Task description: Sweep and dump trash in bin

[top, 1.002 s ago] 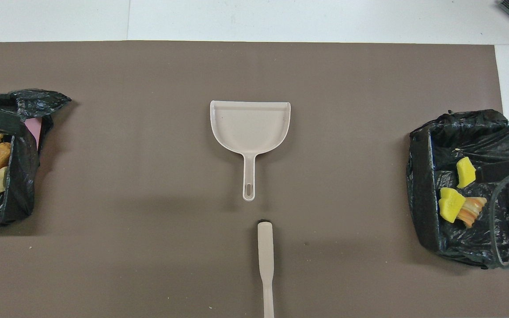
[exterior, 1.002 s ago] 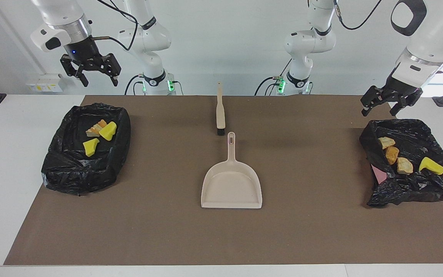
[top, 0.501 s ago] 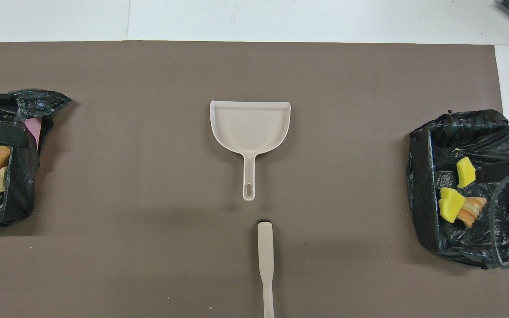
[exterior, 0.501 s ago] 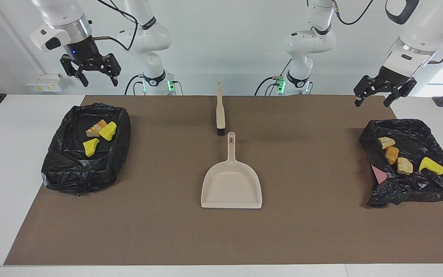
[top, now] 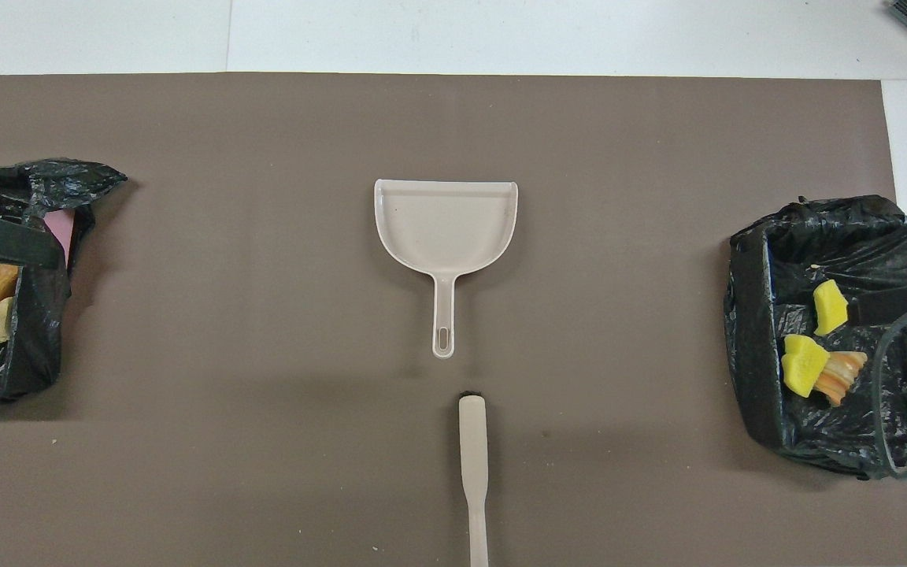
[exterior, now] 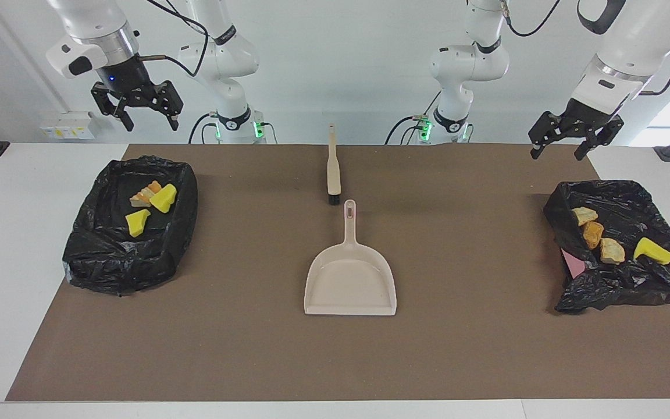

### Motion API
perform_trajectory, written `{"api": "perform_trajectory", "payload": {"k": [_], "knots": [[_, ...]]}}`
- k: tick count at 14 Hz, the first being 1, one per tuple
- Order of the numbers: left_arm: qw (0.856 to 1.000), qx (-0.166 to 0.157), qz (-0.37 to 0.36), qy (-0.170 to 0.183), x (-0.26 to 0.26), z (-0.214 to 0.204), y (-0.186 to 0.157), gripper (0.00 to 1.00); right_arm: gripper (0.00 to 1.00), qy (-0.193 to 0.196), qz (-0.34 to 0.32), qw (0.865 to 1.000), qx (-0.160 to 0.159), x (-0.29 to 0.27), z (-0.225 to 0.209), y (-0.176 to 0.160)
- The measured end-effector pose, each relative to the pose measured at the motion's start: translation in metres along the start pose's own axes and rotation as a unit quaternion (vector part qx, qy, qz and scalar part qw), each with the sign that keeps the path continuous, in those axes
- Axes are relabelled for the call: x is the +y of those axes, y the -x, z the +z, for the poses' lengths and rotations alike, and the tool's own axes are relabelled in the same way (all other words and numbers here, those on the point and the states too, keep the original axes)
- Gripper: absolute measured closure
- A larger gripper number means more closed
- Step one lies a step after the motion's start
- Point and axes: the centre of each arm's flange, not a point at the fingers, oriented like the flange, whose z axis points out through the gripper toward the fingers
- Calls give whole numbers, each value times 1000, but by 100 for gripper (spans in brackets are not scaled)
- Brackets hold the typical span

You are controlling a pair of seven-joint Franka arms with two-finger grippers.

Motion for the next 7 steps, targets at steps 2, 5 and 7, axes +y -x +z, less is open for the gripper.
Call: {"api": "perform_trajectory", "payload": {"k": [2, 5, 7], "knots": [[1000, -5, 0, 0, -1, -1, 3, 0, 0, 0, 0, 1000, 0, 0, 0, 0], [1000, -9, 3, 0, 2, -1, 5, 0, 0, 0, 0, 1000, 0, 0, 0, 0], [1000, -12, 6, 1, 5, -1, 5, 0, 0, 0, 0, 1000, 0, 0, 0, 0]]}}
